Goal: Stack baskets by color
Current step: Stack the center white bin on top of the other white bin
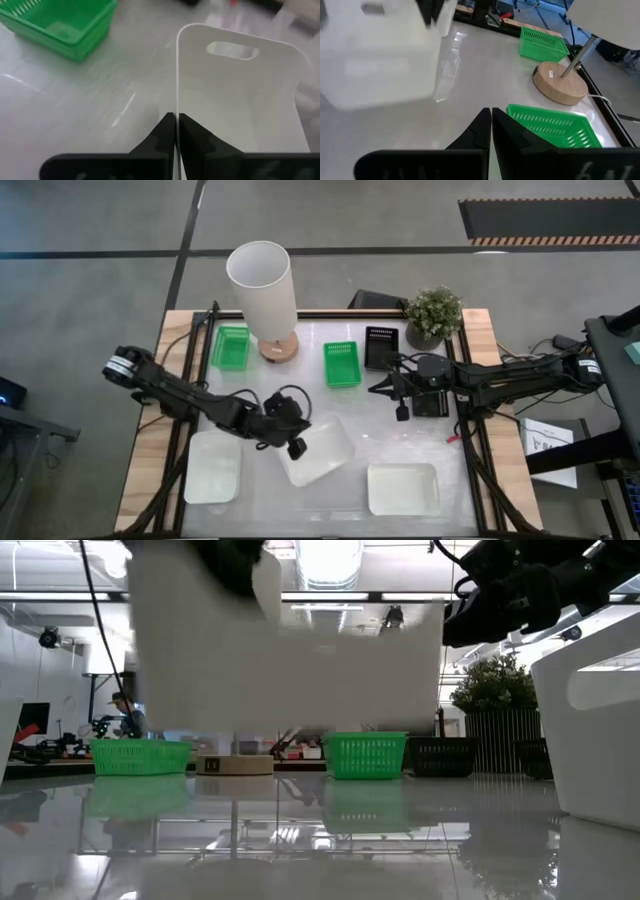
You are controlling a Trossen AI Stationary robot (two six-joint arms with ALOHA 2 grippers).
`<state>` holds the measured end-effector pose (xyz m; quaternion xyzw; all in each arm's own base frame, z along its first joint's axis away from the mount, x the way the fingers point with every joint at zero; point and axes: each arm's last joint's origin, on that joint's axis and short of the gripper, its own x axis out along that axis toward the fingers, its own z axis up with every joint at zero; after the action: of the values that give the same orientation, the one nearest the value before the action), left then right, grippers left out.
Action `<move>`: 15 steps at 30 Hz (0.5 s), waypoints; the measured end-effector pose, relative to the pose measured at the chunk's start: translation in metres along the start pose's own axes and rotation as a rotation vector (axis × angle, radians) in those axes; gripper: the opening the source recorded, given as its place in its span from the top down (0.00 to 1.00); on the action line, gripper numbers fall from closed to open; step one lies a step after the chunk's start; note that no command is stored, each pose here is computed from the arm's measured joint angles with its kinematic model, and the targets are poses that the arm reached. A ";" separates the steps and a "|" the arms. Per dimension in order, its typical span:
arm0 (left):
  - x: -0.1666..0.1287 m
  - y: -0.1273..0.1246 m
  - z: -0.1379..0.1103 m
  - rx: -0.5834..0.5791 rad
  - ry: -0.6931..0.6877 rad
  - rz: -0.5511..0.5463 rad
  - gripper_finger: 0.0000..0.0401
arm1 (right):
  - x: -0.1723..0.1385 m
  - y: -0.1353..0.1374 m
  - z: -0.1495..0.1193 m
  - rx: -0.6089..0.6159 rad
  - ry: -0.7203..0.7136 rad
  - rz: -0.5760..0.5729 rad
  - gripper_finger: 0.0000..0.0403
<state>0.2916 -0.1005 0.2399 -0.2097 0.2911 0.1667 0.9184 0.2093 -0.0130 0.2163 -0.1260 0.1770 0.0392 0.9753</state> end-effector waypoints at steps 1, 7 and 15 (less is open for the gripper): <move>-0.007 -0.001 0.002 -0.033 -0.024 -0.009 1.00 | 0.000 0.000 0.000 -0.003 0.005 0.002 0.98; -0.058 -0.008 0.014 -0.217 -0.173 -0.080 1.00 | 0.000 0.001 -0.002 -0.022 0.015 0.004 0.98; -0.121 0.002 0.005 -0.392 -0.120 -0.142 1.00 | 0.000 0.004 -0.015 0.005 0.050 0.013 0.98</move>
<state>0.1992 -0.1188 0.3167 -0.3938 0.1824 0.1670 0.8853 0.2042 -0.0128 0.2020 -0.1233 0.2023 0.0421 0.9706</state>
